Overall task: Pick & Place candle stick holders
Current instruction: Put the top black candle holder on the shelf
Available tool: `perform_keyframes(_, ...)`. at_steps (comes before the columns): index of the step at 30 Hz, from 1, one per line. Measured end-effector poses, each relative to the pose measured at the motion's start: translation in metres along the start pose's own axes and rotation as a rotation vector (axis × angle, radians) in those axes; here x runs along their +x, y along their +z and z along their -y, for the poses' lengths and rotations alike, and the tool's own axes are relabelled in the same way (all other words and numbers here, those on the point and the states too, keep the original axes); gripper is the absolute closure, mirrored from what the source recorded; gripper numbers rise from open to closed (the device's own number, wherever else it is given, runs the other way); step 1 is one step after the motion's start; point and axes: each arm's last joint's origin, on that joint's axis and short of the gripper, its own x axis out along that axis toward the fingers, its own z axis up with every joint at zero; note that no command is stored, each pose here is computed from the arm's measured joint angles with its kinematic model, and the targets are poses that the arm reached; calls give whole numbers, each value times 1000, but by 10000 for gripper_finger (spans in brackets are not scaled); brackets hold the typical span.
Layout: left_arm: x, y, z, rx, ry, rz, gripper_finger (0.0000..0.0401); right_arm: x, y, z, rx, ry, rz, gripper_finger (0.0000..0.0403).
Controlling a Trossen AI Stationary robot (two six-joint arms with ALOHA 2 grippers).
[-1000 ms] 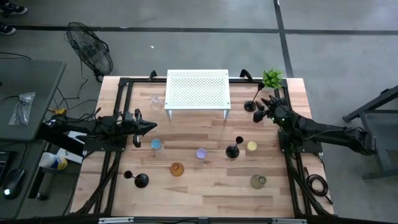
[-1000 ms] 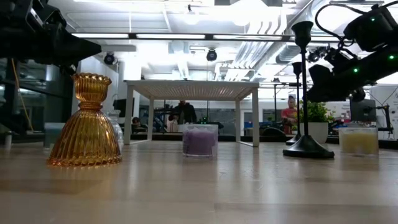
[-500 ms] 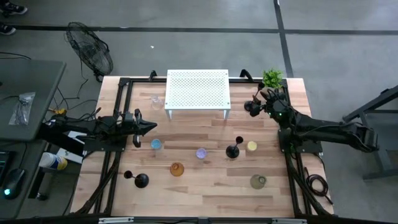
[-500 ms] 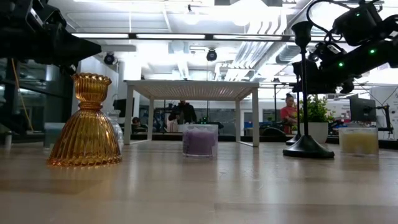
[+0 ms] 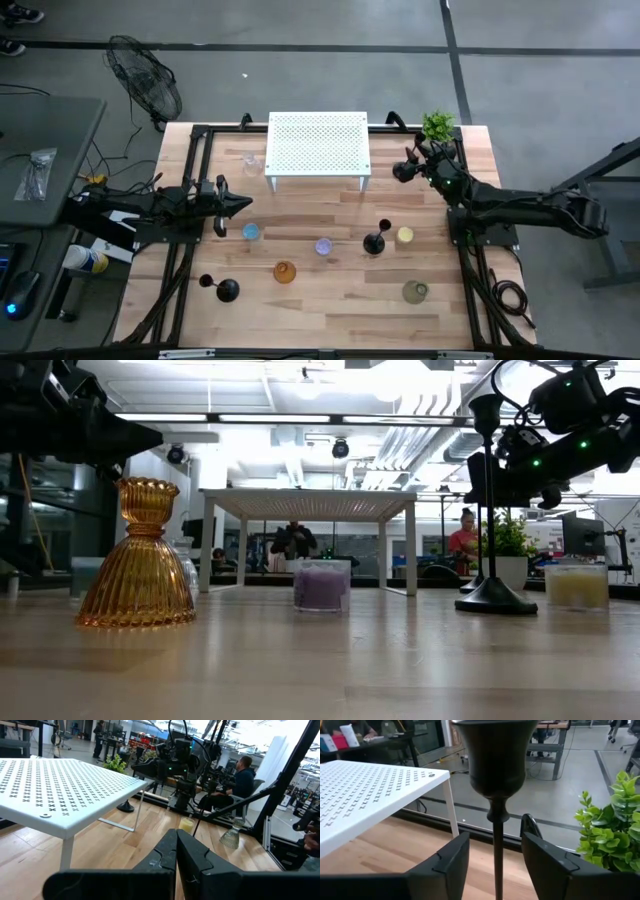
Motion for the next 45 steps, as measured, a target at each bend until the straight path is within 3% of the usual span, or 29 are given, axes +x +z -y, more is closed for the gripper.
perform_keyframes(10, 0, 0, 0, 0, 0, 0, 400, 0, 0, 0, 4, 1, 5, 302)
perform_keyframes(19, 0, 0, 0, 0, 0, 0, 400, 0, 0, 0, 4, 1, 5, 336)
perform_keyframes(32, 0, 0, 0, 0, 0, 0, 400, 0, 0, 0, 0, 1, 4, 365)
perform_keyframes(45, 0, 0, 0, 0, 0, 0, 400, 0, 3, -1, -13, 4, 17, 367)
